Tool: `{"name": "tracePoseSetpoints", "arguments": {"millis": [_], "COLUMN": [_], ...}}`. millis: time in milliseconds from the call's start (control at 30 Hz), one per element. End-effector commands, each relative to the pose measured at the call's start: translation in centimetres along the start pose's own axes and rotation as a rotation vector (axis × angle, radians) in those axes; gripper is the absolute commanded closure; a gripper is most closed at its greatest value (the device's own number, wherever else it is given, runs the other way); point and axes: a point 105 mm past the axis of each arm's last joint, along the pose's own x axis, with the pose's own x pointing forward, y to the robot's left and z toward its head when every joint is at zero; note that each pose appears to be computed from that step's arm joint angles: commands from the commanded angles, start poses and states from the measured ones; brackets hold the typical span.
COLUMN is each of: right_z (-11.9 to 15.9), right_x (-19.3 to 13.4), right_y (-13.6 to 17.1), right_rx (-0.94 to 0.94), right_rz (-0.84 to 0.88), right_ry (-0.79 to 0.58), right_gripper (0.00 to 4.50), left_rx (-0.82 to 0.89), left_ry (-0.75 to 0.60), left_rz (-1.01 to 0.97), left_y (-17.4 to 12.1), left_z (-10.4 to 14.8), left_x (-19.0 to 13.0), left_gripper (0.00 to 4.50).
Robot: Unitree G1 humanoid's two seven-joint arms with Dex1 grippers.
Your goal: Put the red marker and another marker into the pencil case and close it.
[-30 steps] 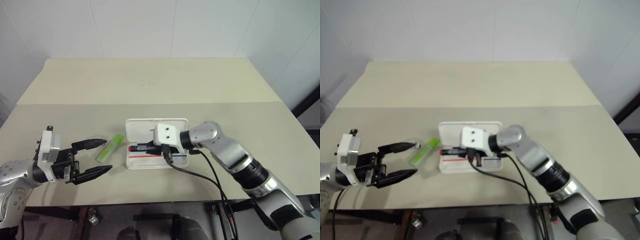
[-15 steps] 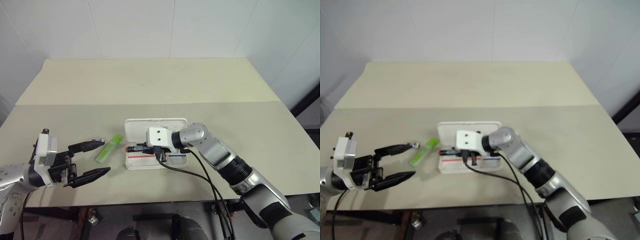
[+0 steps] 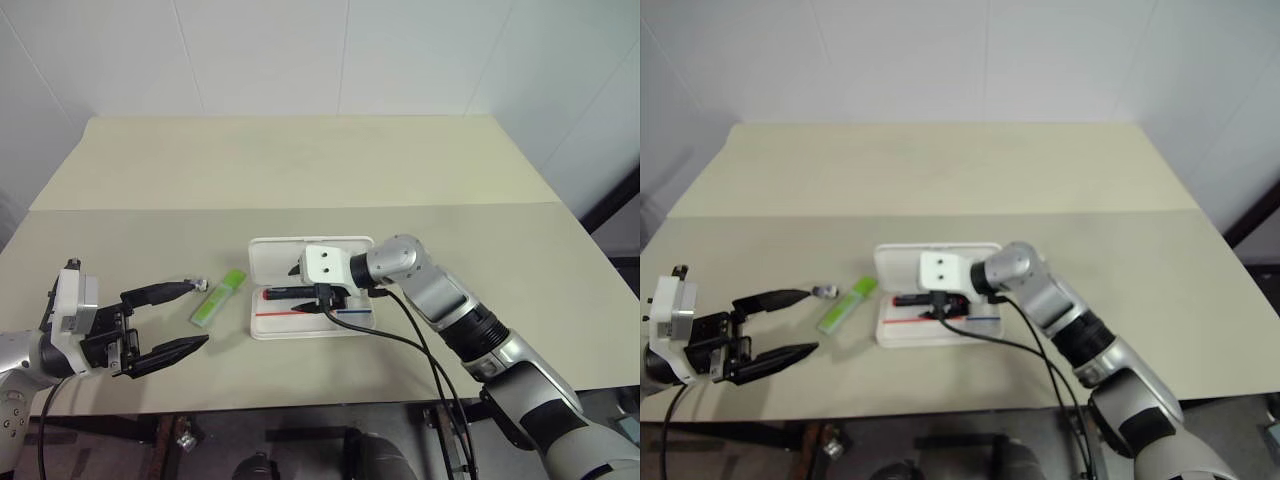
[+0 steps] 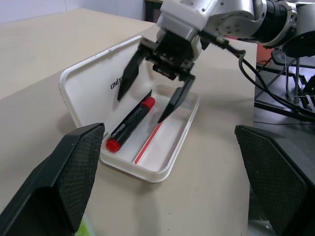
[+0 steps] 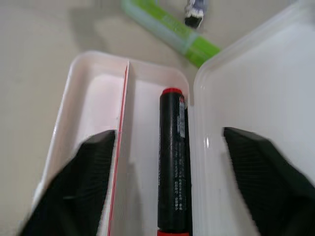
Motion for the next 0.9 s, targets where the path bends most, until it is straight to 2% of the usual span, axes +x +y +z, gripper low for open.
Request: {"name": "tracePoseSetpoints", "arguments": {"millis": [33, 167, 300, 433, 533, 667, 900], "right_z": [1.6, 2.2, 4.0, 4.1, 3.7, 1.9, -0.3], "right_x": [-0.7, -1.4, -3.4, -6.6, -8.1, -9.6, -10.8], "right_y": [-0.1, 0.4, 1.6, 2.8, 3.0, 1.9, 0.4], "right_rx": [-0.021, -0.005, 0.084, 0.145, 0.169, 0.238, 0.28], "right_rz": [-0.006, 0.02, 0.08, 0.122, 0.128, 0.051, -0.063], "right_ry": [-0.051, -0.089, -0.252, -0.369, -0.399, -0.386, -0.332], "right_gripper": [0.03, 0.03, 0.03, 0.03, 0.03, 0.03, 0.03], "left_rx": [0.039, 0.038, 0.053, 0.049, 0.043, 0.03, -0.106], "left_ry": [-0.002, -0.007, -0.013, 0.007, 0.03, 0.031, 0.087], "left_rz": [0.014, 0.023, 0.097, 0.215, 0.336, 0.524, 0.63], "left_y": [0.3, 0.2, 0.5, 0.6, 1.4, 2.7, 2.0], "left_z": [0.7, 0.6, 0.5, -0.2, -0.7, -1.7, -4.4], "left_x": [-0.2, -0.1, 0.1, 0.5, 0.5, 0.8, 2.0], "left_gripper": [0.0, 0.0, 0.0, 0.0, 0.0, 0.0, 0.0]}}
